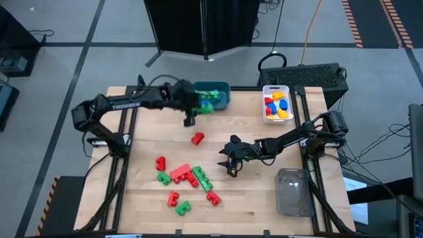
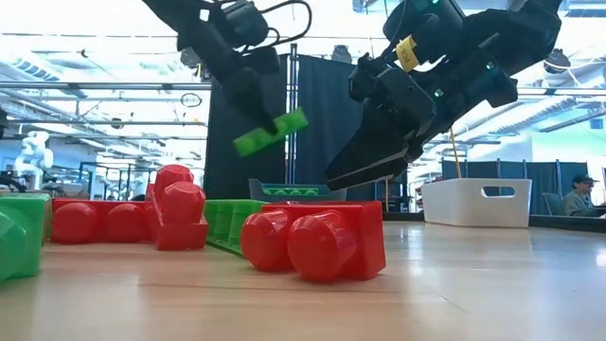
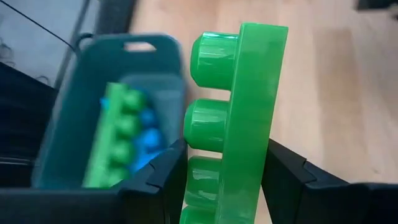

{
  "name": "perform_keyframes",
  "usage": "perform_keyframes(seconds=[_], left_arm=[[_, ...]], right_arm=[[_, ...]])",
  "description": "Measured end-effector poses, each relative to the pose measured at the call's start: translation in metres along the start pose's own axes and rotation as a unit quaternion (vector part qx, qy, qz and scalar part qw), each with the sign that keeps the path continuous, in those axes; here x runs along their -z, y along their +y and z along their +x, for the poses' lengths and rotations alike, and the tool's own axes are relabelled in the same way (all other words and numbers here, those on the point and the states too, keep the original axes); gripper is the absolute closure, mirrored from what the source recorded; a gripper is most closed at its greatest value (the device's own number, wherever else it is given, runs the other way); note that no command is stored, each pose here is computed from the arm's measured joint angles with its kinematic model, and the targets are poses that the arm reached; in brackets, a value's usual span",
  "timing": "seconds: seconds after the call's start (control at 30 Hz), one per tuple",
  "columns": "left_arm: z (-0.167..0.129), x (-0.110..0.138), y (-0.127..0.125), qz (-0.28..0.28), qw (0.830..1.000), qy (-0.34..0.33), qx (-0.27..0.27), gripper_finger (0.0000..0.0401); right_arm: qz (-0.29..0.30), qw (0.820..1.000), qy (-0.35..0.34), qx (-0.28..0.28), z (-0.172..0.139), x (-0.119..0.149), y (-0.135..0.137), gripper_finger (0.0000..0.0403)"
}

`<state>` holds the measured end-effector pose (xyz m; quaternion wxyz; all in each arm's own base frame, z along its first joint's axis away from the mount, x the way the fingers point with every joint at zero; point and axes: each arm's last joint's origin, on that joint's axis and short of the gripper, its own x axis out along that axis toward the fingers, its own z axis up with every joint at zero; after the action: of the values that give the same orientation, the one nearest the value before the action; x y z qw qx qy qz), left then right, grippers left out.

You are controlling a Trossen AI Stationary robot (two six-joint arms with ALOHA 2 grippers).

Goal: Sort blocks by size
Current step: Put the four stud green game piece into the blue bin

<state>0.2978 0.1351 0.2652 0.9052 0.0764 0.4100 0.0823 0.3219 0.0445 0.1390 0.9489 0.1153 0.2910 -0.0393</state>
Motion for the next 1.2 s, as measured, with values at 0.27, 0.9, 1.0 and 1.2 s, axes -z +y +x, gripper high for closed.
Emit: perform_keyframes(seconds=[0.27, 0.9, 1.0, 1.2], left_arm=[[0.038, -0.017, 0.041, -0.01, 1.0, -0.004, 0.013, 0.0239], [0.106, 0.003, 0.074, -0.027, 0.995, 0.091, -0.016, 0.0239], [0.105, 0.003, 0.074, -0.026, 0.994, 0.1, -0.027, 0.0239], [0.105, 0.006, 0.071, -0.017, 0.992, 0.123, -0.02, 0.0236]], right_arm=[[-0.003, 1.0, 0.012, 0.002, 0.0, 0.002, 0.001, 0.0156], [-0.007, 0.999, 0.035, 0.01, 0.0, 0.007, -0.001, 0.0156], [-0.009, 0.999, 0.035, 0.01, 0.0, 0.007, -0.001, 0.0156], [-0.009, 0.999, 0.035, 0.01, 0.0, 0.007, -0.001, 0.0156]])
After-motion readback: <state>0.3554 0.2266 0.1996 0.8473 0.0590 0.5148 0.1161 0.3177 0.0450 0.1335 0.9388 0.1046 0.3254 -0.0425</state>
